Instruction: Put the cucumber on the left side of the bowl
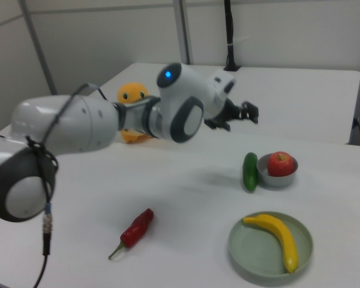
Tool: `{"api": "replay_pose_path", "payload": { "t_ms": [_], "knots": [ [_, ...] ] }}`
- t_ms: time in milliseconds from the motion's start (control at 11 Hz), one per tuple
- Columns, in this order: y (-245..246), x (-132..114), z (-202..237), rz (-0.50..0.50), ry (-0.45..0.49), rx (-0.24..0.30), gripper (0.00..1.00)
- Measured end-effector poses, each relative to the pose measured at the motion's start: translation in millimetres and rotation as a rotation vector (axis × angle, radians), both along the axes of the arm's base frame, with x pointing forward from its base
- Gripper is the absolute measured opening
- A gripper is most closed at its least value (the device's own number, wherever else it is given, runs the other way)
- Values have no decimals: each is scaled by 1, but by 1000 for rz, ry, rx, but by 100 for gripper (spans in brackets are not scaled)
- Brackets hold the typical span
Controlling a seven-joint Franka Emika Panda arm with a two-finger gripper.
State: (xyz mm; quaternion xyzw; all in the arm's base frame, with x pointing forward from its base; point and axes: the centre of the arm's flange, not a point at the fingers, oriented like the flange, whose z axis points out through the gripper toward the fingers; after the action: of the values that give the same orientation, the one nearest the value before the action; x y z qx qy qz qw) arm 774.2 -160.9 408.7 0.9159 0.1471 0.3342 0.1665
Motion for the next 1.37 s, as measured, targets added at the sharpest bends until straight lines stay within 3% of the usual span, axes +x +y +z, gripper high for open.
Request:
{"api": "replay_pose_path", "payload": {
  "t_ms": [91,182,638,1003,1186,1368],
  "knots": [
    [7,-7,24,-3,-24,9,100],
    [15,-19,53,-20,-47,34,100],
    [36,-76,159,-158,107,169,100],
    [80,-138,213,-291,338,286,100],
    [106,-178,235,-297,492,356,100],
    [133,-216,255,-267,616,377,100]
  ]
}}
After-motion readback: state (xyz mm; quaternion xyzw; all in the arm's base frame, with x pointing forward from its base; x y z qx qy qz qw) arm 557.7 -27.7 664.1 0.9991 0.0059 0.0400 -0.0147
